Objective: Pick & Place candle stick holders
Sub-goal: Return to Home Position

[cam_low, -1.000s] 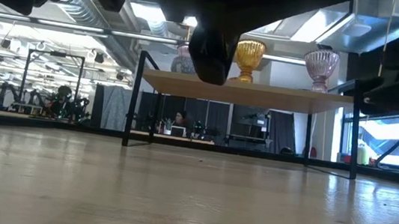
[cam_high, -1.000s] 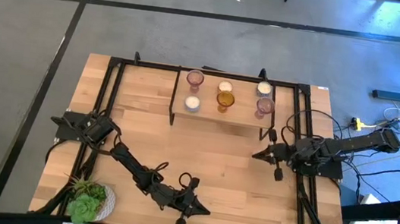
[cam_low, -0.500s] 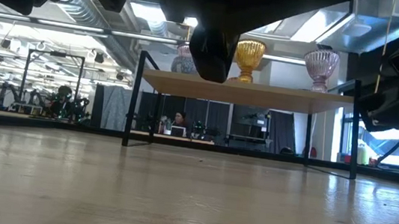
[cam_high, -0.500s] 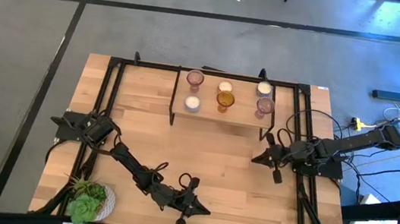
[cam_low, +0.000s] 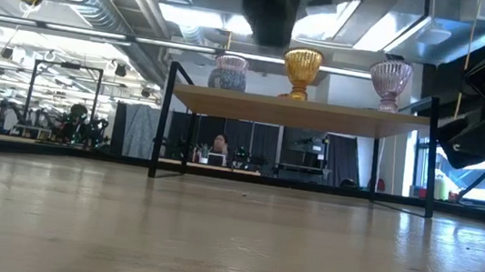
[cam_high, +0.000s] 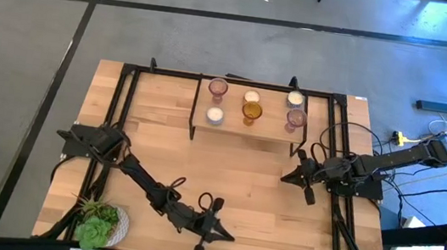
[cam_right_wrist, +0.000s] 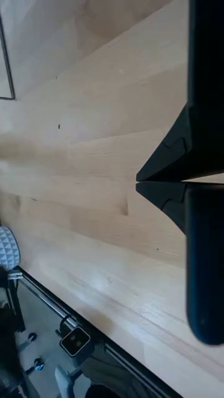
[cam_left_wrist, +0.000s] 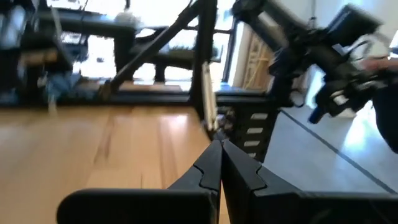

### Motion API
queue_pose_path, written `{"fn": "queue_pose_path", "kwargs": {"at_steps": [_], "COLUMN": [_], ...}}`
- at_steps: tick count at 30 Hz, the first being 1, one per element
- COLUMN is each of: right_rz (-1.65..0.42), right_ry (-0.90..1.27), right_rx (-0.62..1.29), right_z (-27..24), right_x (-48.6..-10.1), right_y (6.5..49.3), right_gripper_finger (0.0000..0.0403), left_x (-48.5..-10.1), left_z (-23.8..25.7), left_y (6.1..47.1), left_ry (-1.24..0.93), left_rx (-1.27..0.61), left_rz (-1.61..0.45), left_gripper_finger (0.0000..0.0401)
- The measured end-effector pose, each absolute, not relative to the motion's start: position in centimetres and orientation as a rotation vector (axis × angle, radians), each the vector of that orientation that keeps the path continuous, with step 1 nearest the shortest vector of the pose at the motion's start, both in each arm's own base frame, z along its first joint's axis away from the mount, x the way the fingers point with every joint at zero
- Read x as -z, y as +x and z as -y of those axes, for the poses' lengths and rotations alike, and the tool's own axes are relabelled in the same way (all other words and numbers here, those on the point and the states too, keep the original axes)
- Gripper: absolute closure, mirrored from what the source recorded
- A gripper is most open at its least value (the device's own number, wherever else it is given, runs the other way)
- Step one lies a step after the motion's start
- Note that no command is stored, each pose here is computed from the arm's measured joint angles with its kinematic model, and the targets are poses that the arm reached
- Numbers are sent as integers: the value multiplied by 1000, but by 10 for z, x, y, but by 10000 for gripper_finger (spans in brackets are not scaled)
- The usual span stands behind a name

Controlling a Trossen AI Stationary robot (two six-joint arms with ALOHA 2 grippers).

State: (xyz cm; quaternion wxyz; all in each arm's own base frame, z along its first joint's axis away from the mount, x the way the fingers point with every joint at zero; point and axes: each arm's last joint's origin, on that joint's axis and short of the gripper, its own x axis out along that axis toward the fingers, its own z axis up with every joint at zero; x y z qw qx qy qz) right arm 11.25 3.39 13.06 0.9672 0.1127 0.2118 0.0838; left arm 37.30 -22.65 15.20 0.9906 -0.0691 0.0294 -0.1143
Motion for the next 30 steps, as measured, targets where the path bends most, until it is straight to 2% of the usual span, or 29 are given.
{"fn": "queue_pose_path", "kwargs": {"at_steps": [8,14,18,23,30], "right_rz": [-426,-428,-429,-428,-429], "right_ry": [232,232,232,232,231], "right_rx": [-169,-168,-168,-168,-168], "right_z": [-34,-34,-34,-34,-34], "right_x": [-131,-131,-131,-131,-131], "right_y": [113,113,113,113,113], "right_gripper_finger": [398,398,398,398,398], "left_x": [-190,-214,-205,-184,-168], "left_z": [216,180,144,110,68], "left_y": [354,305,249,188,154], "left_ry": [83,75,-28,-76,-60], "left_rx": [255,225,218,402,338], "left_rz": [-162,-69,99,222,182], "left_gripper_finger": [400,400,400,400,400]}}
